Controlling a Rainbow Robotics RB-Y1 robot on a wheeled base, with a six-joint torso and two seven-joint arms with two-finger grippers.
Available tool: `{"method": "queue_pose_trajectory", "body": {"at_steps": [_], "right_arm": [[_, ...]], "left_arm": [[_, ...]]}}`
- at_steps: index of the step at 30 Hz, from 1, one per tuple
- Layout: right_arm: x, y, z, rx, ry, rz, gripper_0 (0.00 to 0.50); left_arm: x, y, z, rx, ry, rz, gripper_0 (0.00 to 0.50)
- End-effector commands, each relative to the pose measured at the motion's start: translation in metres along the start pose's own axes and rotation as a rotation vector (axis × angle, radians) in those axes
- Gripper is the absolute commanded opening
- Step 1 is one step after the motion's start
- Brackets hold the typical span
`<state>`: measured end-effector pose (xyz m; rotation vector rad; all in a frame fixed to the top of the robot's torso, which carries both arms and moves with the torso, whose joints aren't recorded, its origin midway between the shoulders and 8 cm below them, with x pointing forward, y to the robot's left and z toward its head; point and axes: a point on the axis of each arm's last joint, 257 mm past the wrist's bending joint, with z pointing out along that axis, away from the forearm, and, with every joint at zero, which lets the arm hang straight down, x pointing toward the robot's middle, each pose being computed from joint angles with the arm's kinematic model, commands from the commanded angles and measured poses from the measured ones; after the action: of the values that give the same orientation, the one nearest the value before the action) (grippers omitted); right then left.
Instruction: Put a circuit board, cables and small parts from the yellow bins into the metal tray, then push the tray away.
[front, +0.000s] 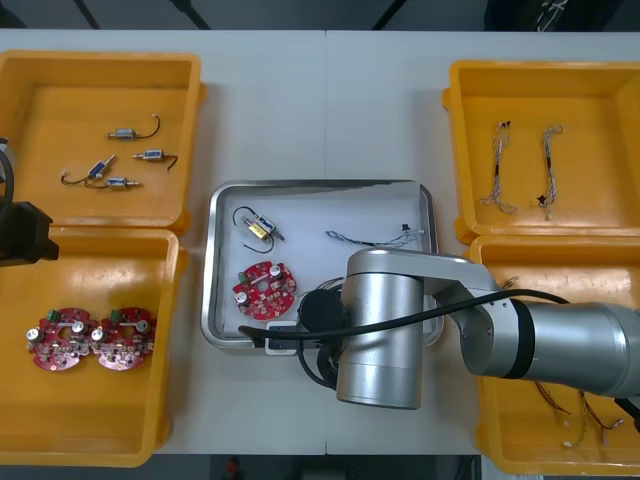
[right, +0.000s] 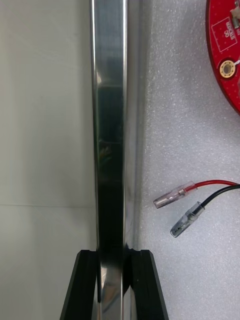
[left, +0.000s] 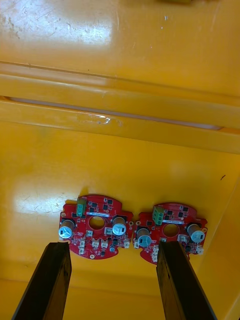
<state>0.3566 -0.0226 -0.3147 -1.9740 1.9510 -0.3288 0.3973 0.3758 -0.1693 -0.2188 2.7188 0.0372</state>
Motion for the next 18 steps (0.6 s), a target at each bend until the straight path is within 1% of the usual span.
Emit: {"method": "queue_pose_trajectory", "body": {"at_steps": [1, 7, 8, 9, 11, 14, 18], "right_arm": [[-0.006, -0.02, -0.01, 0.054, -0.013, 0.02, 0.0], [-0.005, -0.048, -0.021, 0.115, -0.005, 0.006, 0.0], [-0.005, -0.057, -0.025, 0.135, -0.003, 0.001, 0.0], [-0.005, -0.057, -0.025, 0.135, -0.003, 0.001, 0.0], [-0.006, -0.071, -0.031, 0.164, -0.002, -0.006, 0.0], [-0.003, -0.086, -0.038, 0.195, 0.002, -0.006, 0.0], [0.0, -0.1, -0.044, 0.226, 0.01, -0.01, 0.0]], "left_arm": [[-0.012, 0.011, -0.014, -0.035, -0.043, 0.035, 0.5], [-0.012, 0.011, -0.014, -0.035, -0.043, 0.035, 0.5], [-0.012, 0.011, -0.014, -0.035, -0.043, 0.035, 0.5], [-0.012, 0.011, -0.014, -0.035, -0.043, 0.035, 0.5], [-0.012, 0.011, -0.014, -0.035, -0.043, 0.035, 0.5], [-0.012, 0.011, -0.014, -0.035, -0.043, 0.035, 0.5], [-0.012, 0.011, -0.014, -0.035, -0.043, 0.035, 0.5]]}}
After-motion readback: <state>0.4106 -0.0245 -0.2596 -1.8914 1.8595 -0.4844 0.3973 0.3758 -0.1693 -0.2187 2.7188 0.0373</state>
